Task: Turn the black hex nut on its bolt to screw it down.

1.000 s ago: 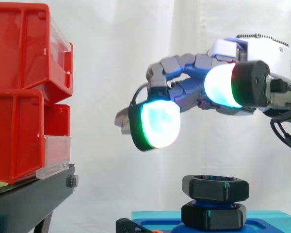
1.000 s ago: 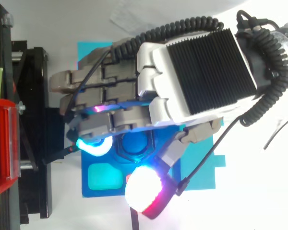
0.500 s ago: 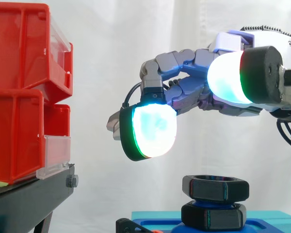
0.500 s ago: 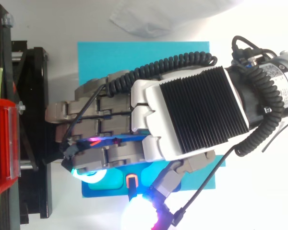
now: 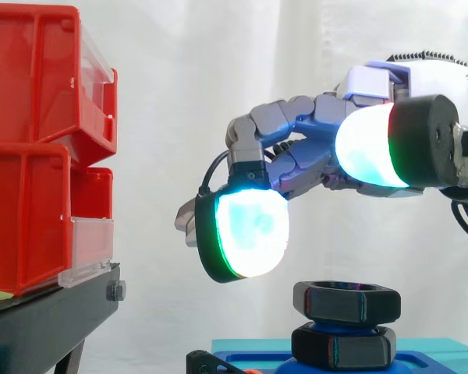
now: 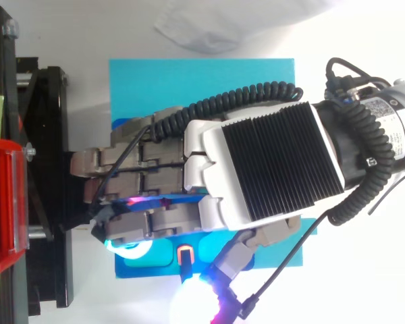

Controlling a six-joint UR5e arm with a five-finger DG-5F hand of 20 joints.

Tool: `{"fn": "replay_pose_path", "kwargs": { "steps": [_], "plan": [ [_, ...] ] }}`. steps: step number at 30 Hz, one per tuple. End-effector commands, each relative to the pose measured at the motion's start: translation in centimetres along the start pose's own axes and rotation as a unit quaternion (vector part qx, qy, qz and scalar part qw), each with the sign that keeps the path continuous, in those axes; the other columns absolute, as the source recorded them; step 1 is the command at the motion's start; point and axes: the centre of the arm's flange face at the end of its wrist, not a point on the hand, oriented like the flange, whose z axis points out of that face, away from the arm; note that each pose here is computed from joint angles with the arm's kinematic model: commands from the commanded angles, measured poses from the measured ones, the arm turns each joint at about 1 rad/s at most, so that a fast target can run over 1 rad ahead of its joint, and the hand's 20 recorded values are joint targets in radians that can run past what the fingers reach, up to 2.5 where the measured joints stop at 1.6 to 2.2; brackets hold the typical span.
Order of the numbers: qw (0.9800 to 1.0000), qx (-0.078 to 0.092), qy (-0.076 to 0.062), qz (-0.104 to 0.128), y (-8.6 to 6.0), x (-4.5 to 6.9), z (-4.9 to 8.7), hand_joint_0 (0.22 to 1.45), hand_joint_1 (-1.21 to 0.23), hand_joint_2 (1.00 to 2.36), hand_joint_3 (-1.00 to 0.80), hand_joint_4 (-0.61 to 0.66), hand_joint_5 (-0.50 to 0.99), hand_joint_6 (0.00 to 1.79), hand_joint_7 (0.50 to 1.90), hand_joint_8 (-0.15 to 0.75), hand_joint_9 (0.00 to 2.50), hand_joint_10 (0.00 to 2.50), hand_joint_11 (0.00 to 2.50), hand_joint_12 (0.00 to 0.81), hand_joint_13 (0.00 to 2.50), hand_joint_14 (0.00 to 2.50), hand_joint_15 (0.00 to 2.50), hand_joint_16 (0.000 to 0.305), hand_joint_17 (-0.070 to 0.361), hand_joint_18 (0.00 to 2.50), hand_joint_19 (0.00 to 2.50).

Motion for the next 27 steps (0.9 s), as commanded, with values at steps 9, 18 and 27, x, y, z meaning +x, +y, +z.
{"fn": "replay_pose_path", "kwargs": {
  "steps": [9,18,27],
  "plan": [
    [1.0,0.002,0.005,0.001,-0.1,0.15,-0.15,0.49,-0.22,1.0,-0.5,0.28,-0.1,0.5,1.16,0.283,0.6,0.01,0.29,0.365,0.48,0.0,0.09,0.06,0.134,0.53,0.43],
    [1.0,0.006,0.005,0.001,-0.54,0.14,-0.33,0.49,-0.22,1.0,-0.5,0.29,-0.1,0.5,1.16,0.285,0.6,0.01,0.29,0.364,0.48,0.0,0.09,0.06,0.134,0.53,0.44],
    [1.0,0.006,0.006,0.003,-0.71,0.76,-0.28,0.49,-0.22,1.0,-0.5,0.27,-0.1,0.5,1.2,0.284,0.6,0.01,0.29,0.364,0.48,0.0,0.08,0.059,0.134,0.53,0.44]
  ]
}}
